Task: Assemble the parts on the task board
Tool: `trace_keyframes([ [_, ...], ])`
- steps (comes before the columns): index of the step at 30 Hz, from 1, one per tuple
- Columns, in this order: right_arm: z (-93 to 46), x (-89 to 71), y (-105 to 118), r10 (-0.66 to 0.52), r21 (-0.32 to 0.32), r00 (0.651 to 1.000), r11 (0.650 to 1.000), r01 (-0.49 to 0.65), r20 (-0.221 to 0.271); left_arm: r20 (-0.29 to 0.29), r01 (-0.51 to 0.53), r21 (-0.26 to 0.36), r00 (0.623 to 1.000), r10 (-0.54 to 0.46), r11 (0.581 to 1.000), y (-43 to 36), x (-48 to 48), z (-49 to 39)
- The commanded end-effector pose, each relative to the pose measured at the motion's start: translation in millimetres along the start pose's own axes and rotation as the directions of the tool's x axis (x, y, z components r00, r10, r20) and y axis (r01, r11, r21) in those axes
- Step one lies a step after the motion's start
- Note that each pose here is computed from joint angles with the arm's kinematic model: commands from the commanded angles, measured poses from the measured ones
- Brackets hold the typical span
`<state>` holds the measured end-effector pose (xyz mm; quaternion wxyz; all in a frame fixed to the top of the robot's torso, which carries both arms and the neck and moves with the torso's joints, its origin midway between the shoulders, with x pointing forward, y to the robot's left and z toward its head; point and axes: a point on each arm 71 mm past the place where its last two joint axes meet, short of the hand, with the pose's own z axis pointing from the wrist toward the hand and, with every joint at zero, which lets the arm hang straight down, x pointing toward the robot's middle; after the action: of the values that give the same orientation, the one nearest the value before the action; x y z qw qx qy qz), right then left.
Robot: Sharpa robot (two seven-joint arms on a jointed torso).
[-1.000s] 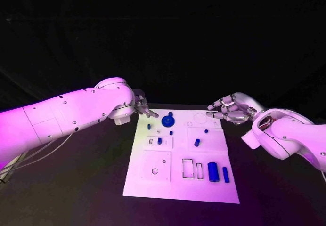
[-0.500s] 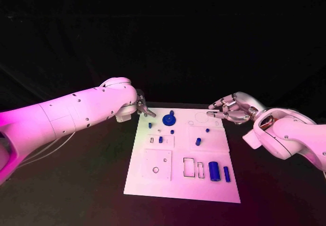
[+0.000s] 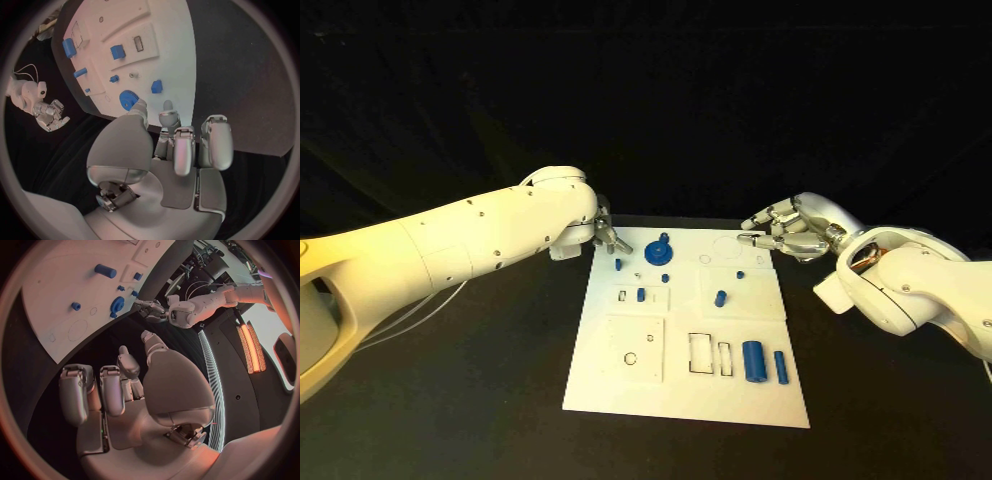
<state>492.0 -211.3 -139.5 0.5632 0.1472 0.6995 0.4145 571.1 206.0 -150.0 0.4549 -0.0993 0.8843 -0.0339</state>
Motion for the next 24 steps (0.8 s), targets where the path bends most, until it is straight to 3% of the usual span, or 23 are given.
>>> trace_keyframes([
  [1,-0.3,1.0,0.4,-0.003,-0.007,1.000,1.000,0.003,-0.011,-0.050,-0.039,0.005,0.998,0.039,0.999,-1.9,3.9,0.4],
  [24,-1.4,-1.3,-1.4,-0.005,0.003,1.000,1.000,0.005,0.003,-0.075,-0.027,0.011,0.997,0.028,1.000,-2.1,9.0,3.4],
])
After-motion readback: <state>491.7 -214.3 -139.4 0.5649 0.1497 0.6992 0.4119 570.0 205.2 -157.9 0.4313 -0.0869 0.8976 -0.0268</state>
